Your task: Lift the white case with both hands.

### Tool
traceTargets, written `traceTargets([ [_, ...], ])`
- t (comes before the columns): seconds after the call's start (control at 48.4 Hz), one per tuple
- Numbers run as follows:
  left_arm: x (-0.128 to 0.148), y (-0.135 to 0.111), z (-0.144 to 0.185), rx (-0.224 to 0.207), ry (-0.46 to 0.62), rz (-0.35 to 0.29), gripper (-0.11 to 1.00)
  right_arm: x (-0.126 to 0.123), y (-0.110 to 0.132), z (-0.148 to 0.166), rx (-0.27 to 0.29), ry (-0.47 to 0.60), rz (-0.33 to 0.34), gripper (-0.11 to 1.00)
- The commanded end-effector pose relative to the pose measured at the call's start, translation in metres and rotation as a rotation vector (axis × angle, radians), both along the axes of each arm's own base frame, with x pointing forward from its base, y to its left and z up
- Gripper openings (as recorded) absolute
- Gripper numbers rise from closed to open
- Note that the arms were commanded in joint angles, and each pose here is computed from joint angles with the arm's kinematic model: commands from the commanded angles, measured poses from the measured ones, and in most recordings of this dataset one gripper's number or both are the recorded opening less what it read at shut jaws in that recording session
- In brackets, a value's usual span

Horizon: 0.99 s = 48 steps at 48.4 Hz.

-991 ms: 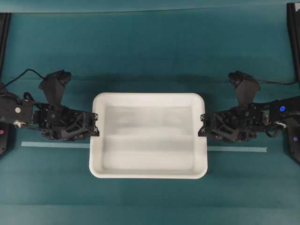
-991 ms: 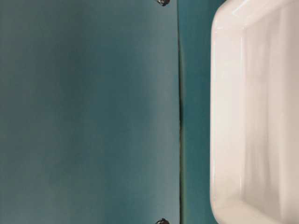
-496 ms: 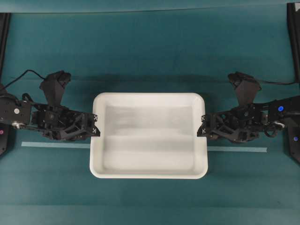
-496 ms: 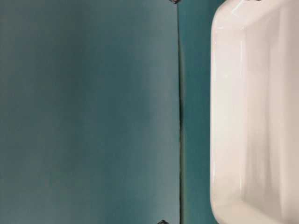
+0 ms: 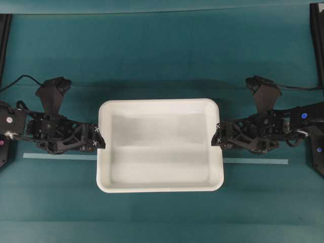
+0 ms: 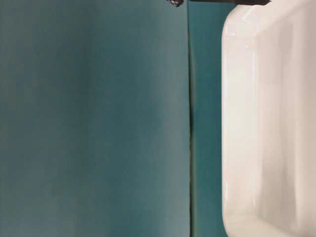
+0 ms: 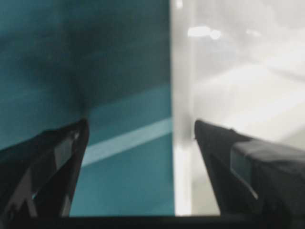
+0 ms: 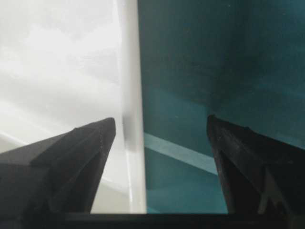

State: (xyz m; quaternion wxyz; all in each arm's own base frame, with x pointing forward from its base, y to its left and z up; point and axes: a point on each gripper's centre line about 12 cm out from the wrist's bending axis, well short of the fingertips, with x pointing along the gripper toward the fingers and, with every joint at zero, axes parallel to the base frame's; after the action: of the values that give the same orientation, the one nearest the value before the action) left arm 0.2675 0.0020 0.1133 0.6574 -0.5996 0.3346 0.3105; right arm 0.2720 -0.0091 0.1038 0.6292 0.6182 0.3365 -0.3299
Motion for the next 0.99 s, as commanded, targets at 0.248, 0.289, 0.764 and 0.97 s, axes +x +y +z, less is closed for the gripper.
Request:
traceTargets([
  [0.248, 0.002, 0.0, 0.051, 0.106, -0.184, -0.122, 0.95, 0.004, 0.0, 0.035, -0.017, -0.108, 0.021, 0.83],
  [0.289, 0.0, 0.0, 0.059, 0.12, -0.207, -0.134, 0.95, 0.005, 0.0, 0.043, -0.024, -0.136, 0.028, 0.83],
  [0.764, -0.033, 0.001, 0.134, 0.317, -0.42, -0.273, 0.94, -0.01, -0.013, 0.128, -0.357, -0.386, 0.252, 0.83],
  [0.97, -0.044, 0.001, 0.151, 0.384, -0.492, -0.307, 0.94, -0.018, -0.014, 0.149, -0.467, -0.461, 0.313, 0.83],
])
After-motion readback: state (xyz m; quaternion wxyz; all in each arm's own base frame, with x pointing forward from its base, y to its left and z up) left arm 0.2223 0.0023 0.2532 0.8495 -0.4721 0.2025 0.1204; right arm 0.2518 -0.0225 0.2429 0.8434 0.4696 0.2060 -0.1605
